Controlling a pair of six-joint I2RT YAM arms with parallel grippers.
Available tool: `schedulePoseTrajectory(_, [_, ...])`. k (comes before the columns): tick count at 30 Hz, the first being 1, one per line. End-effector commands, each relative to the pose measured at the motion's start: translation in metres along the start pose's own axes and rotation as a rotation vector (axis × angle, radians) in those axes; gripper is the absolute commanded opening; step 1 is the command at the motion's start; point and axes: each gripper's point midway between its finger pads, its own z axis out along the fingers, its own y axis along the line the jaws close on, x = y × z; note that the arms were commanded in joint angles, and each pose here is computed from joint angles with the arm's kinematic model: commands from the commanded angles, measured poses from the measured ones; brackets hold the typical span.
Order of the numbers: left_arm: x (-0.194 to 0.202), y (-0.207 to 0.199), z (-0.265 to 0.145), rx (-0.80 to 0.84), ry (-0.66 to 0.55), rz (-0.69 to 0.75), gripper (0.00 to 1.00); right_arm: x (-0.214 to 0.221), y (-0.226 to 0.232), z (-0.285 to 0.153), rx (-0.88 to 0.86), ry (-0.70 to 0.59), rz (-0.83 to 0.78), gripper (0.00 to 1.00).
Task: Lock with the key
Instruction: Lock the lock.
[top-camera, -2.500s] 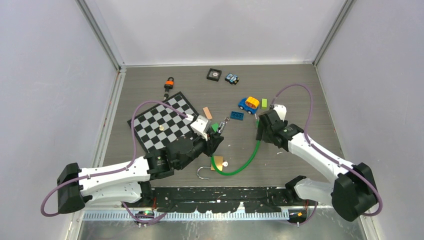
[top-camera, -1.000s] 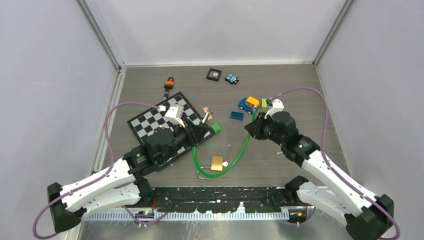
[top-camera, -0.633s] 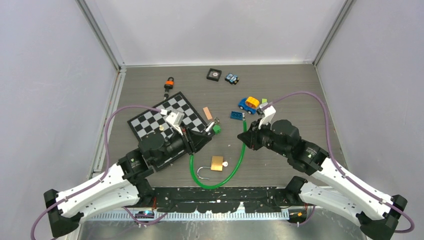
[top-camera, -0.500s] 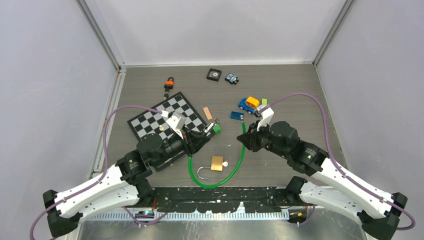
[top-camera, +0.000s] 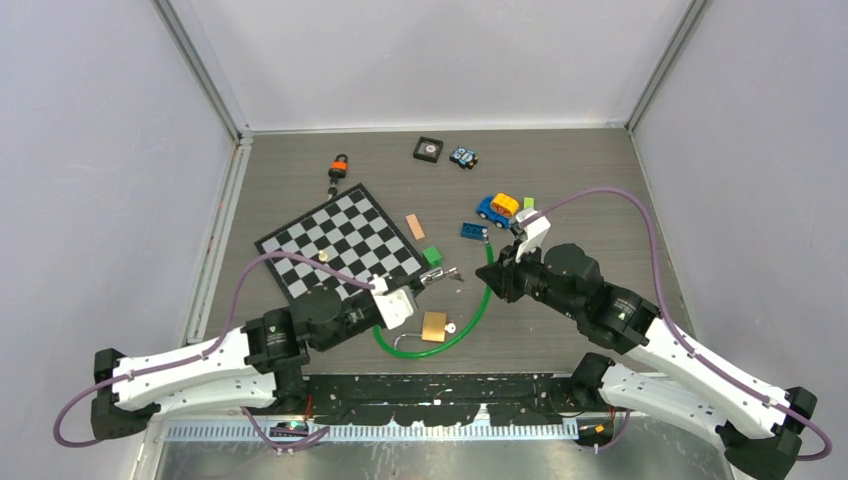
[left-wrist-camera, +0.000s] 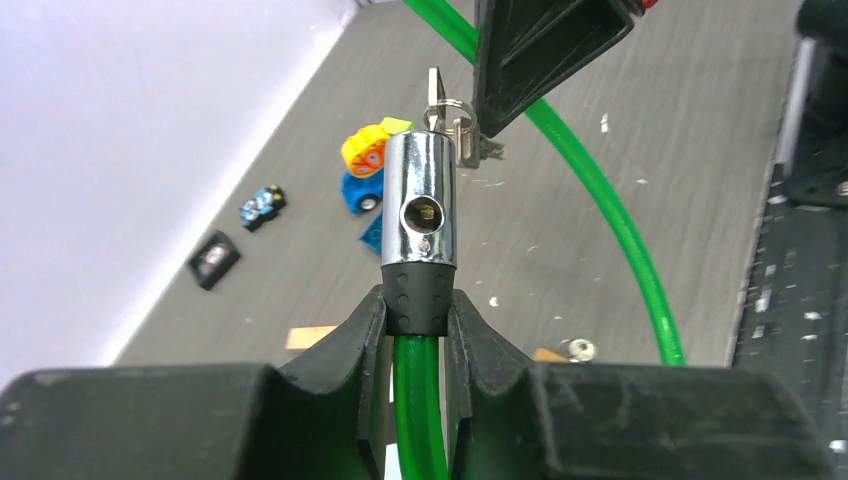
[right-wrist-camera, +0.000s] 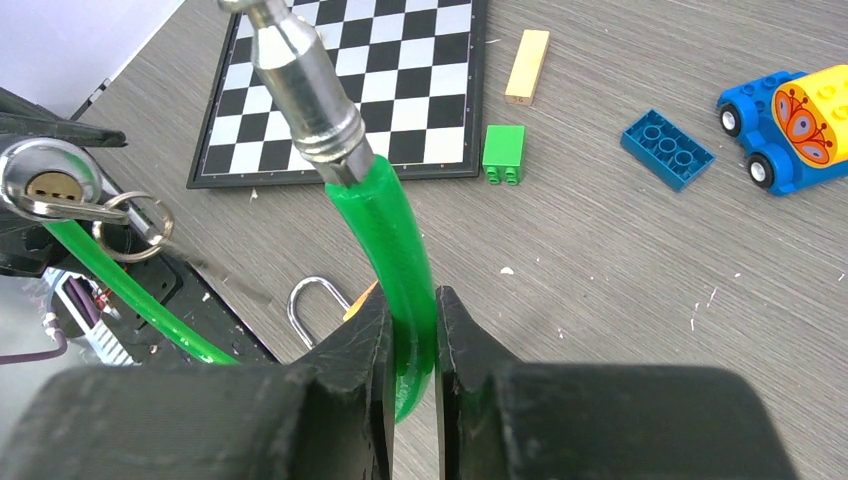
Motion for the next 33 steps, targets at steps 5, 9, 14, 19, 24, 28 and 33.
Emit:
schedulePoseTrajectory(5, [-0.023,0.033,0.001,-0.159,-0.011,0.235,0.0,-0.033,0.014,-0.008,-0.053,-0.118,0.007,0.01])
schedulePoseTrajectory(9, [-0.024,0.038,-0.002,-0.205,-0.023,0.168,0.0,-0.034,0.002,-0.007,0.017,-0.124,0.038,0.01])
schedulePoseTrajectory(14, [-0.019,0.033,-0.007,-0.206,-0.045,0.031,0.0,-0.024,-0.051,-0.008,0.348,-0.109,0.155,0.18])
schedulePoseTrajectory(19, [-0.01,0.013,-0.006,-0.13,-0.061,-0.058,0.0,-0.01,-0.08,-0.022,0.566,-0.019,0.19,0.54])
schedulePoseTrajectory(24, [-0.007,-0.001,-0.001,-0.062,-0.06,-0.054,0.0,-0.037,-0.052,-0.035,0.436,-0.036,0.258,0.63])
schedulePoseTrajectory(28, [-0.007,-0.004,0.002,-0.044,-0.054,-0.022,0.0,-0.061,-0.017,-0.051,0.295,-0.009,0.363,0.65])
schedulePoseTrajectory(33, [-0.006,-0.004,0.008,-0.038,-0.044,0.045,0.0,-0.068,0.026,-0.054,0.147,0.097,0.544,0.62])
